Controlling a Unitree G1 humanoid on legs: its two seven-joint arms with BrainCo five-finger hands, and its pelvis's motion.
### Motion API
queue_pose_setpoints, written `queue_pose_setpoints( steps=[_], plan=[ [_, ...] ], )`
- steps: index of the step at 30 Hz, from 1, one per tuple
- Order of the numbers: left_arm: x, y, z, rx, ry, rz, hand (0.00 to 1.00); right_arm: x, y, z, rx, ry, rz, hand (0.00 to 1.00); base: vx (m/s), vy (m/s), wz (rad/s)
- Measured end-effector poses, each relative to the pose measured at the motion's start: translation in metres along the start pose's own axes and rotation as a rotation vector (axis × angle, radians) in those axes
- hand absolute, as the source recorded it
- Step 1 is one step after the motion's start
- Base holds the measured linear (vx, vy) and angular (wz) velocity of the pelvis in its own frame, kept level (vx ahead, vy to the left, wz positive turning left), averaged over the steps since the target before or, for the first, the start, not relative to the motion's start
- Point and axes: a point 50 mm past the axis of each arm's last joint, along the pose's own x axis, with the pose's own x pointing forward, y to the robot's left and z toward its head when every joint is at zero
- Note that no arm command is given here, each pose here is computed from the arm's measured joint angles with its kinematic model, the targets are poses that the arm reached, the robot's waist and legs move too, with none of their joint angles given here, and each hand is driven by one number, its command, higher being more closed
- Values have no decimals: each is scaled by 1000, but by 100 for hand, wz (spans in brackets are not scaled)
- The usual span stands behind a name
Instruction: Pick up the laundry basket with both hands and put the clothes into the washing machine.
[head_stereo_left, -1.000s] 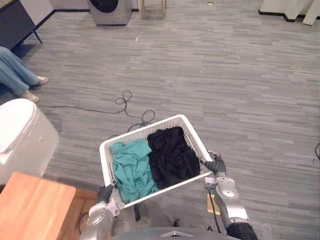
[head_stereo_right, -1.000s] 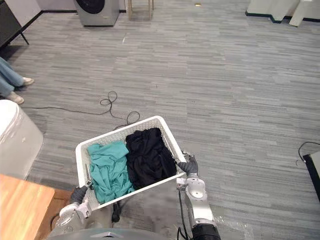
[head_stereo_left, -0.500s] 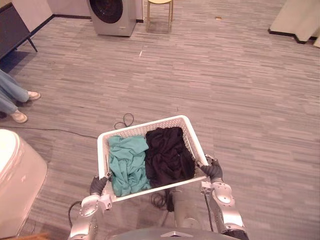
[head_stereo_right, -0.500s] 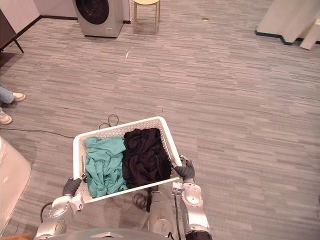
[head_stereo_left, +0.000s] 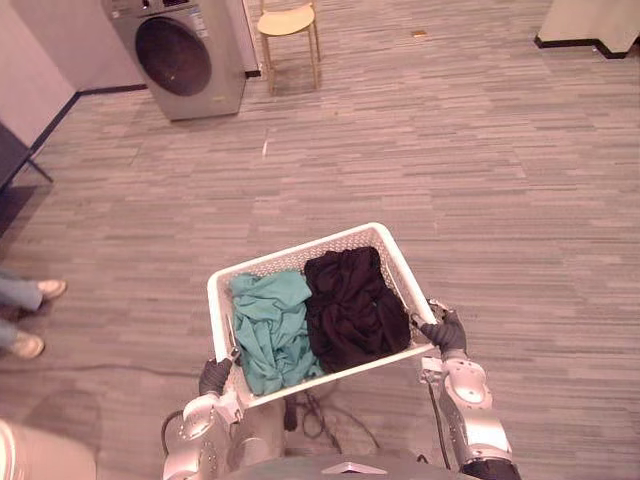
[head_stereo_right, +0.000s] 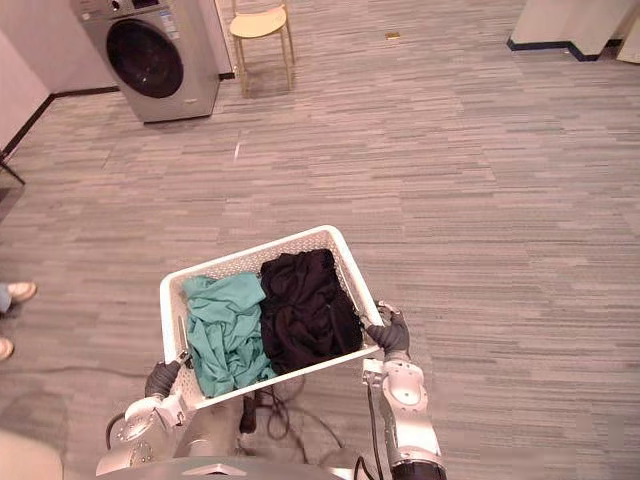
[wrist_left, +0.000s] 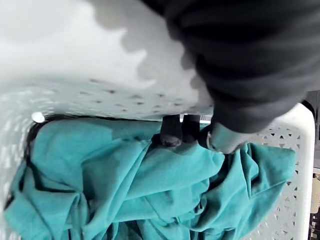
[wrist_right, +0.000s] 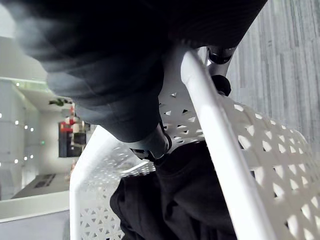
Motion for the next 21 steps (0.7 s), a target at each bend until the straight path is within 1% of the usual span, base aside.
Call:
queue_pose_setpoints(
  steps=[4, 6, 8, 10, 12, 15, 17, 18, 19, 21],
  plan=[
    [-3, 9, 1, 7, -4, 26, 100, -2, 8, -9, 19, 38, 8, 100, 771, 382, -31],
    [-3, 15, 1, 36, 6, 42, 100, -5, 16, -15, 50, 65, 14, 100, 683, 292, 8],
    [-4, 17, 1, 45, 10, 47, 100, -9, 15, -24, 49, 100, 13, 100, 447, 162, 21],
    [-3, 20, 4, 83, 3, 46, 100, -13, 14, -28, 50, 110, 7, 100, 504, 97, 59],
    [-1, 18, 7, 119, -5, 24, 100, -19, 11, -33, 54, 129, -8, 100, 497, -4, 92],
    [-1, 17, 6, 138, 2, 12, 100, -27, 6, -37, 49, 141, -23, 100, 601, -95, 60],
    [-5, 13, -7, 105, 40, 17, 100, -27, 4, -37, 48, 149, -38, 100, 551, -122, 58],
    [-8, 7, -14, 74, 61, 17, 100, -24, -2, -32, 37, 125, -59, 100, 521, -112, 50],
    [-11, 5, -19, 48, 71, 17, 100, -20, -3, -21, 23, 80, -48, 100, 594, -103, 32],
    [-7, -1, -11, 27, 45, 3, 100, -10, -1, -8, 21, 30, -39, 100, 423, -35, 7]
  ],
)
